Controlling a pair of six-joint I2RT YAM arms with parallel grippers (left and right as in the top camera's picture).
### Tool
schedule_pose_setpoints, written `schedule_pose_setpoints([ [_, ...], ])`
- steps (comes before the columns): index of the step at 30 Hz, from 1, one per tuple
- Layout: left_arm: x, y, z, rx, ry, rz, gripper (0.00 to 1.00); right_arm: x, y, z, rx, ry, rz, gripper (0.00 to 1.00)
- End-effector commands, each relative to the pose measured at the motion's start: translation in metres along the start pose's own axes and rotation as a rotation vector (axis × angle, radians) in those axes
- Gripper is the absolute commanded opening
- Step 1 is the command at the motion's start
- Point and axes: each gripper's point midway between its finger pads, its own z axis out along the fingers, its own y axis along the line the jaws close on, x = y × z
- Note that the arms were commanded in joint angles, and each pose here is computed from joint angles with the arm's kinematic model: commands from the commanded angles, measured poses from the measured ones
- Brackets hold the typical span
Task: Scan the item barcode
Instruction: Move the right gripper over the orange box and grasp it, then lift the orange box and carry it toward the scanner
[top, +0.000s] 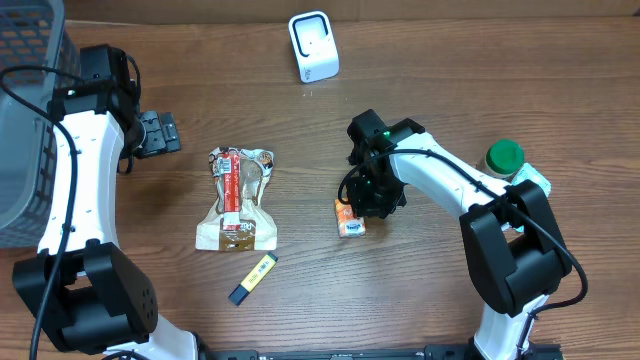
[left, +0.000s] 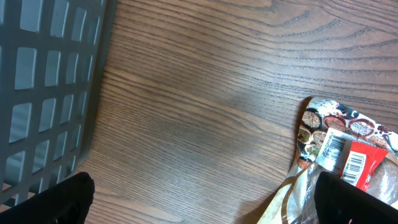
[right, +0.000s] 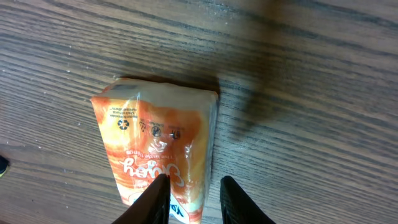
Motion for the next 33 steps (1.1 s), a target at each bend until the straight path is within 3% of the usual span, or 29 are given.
schedule_pose_setpoints([
  [1,-0.001,-0.002,-0.001,0.003,-0.003,0.021,1.0,0.002,0.003,-0.002,-0.01,-0.005,-0.003,0.27],
  [17,-0.001,-0.002,-0.001,0.003,-0.003,0.021,1.0,0.013,-0.005,0.023,-0.019,0.009,0.023,0.27],
  [19,-0.001,-0.002,-0.001,0.003,-0.003,0.021,1.0,0.014,0.0,0.023,-0.045,0.017,0.022,0.23],
  [21,-0.001,-0.002,-0.001,0.003,-0.003,0.021,1.0,0.012,0.007,0.022,-0.088,0.017,0.02,0.07],
  [22,-0.001,-0.002,-0.001,0.003,-0.003,0.021,1.0,0.011,0.011,0.02,-0.114,0.017,0.021,0.04],
  [28,-0.001,-0.002,-0.001,0.003,-0.003,0.021,1.0,0.001,0.028,0.002,-0.276,-0.002,-0.013,0.04],
  [33,-0.001,-0.002,-0.001,0.003,-0.003,0.021,1.0,-0.002,0.049,-0.042,-0.554,-0.049,-0.114,0.04],
])
